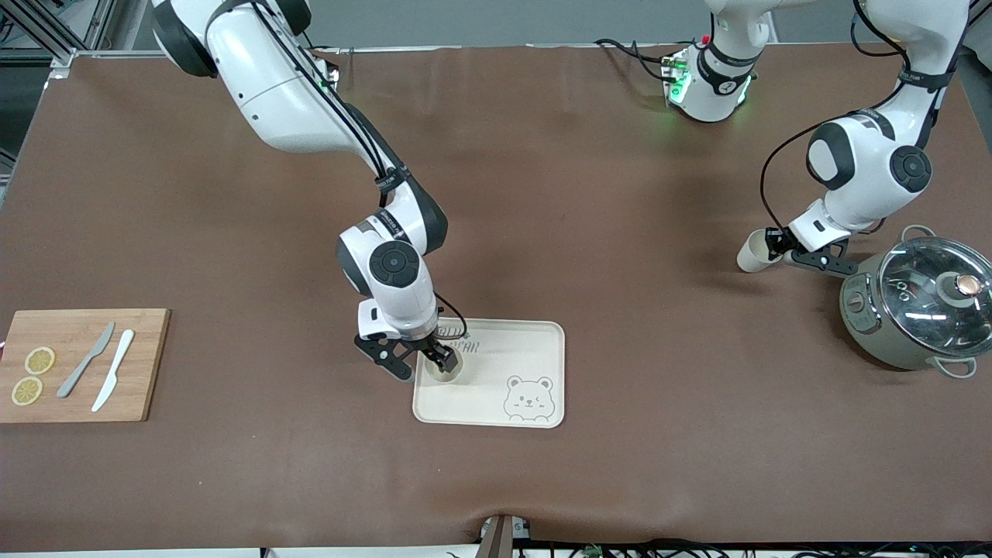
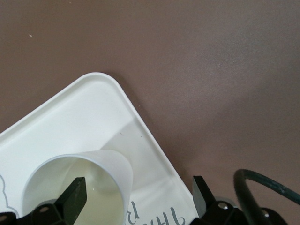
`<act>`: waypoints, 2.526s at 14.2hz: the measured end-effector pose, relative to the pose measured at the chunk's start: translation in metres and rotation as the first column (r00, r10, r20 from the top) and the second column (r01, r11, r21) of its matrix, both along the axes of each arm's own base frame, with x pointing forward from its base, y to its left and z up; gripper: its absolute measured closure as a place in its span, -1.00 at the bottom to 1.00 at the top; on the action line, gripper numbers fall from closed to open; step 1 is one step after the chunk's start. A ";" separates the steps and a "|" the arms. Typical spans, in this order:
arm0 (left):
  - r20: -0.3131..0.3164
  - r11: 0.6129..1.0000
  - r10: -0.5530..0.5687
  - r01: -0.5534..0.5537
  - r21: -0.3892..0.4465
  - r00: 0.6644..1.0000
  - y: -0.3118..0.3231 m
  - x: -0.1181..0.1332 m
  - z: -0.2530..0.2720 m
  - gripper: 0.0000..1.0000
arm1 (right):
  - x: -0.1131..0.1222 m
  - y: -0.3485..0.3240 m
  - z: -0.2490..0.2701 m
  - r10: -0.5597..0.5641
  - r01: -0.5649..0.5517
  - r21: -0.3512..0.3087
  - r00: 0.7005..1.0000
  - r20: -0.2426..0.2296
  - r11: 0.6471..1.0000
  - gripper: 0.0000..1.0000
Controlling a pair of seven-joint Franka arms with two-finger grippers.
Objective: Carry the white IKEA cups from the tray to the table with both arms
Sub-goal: 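Lower the right gripper onto the other white cup and close it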
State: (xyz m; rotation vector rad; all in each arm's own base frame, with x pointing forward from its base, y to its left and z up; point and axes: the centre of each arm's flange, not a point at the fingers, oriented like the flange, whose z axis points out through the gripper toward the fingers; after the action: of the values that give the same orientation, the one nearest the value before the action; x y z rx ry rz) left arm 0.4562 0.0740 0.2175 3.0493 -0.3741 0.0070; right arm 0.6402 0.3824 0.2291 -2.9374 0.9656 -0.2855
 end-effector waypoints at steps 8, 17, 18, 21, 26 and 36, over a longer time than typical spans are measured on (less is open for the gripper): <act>-0.004 0.999 -0.042 0.042 -0.005 0.999 -0.009 0.004 -0.005 0.60 | -0.002 0.005 -0.009 0.011 -0.011 0.009 1.000 0.010 1.000 -0.67; 0.000 0.999 -0.052 0.052 -0.004 0.999 -0.008 0.008 -0.005 -0.10 | 0.000 0.007 -0.004 0.012 -0.012 0.014 1.000 0.020 1.000 0.60; 0.003 0.999 -0.052 0.052 -0.003 0.999 -0.008 0.008 -0.004 -0.26 | 0.000 0.007 -0.004 0.012 -0.012 0.014 1.000 0.020 1.000 0.81; 0.013 0.999 -0.051 0.051 -0.001 0.999 -0.007 0.011 -0.001 -0.39 | 0.001 0.007 -0.005 0.012 -0.013 0.013 1.000 0.020 1.000 0.92; 0.022 0.999 -0.053 0.054 -0.003 0.998 -0.008 0.013 0.017 -0.46 | 0.001 0.007 -0.004 0.014 -0.014 0.013 1.000 0.022 1.000 0.92; 0.014 0.998 -0.061 0.061 -0.019 0.998 -0.009 0.009 0.070 -0.83 | 0.001 0.011 0.063 0.017 -0.017 -0.020 1.000 -0.002 1.000 0.92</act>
State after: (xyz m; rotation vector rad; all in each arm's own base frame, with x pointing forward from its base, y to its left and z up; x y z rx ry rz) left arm 0.4651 0.0652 0.2878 3.0182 -0.4655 0.0282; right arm 0.6410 0.3931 0.2918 -2.9624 0.9435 -0.2940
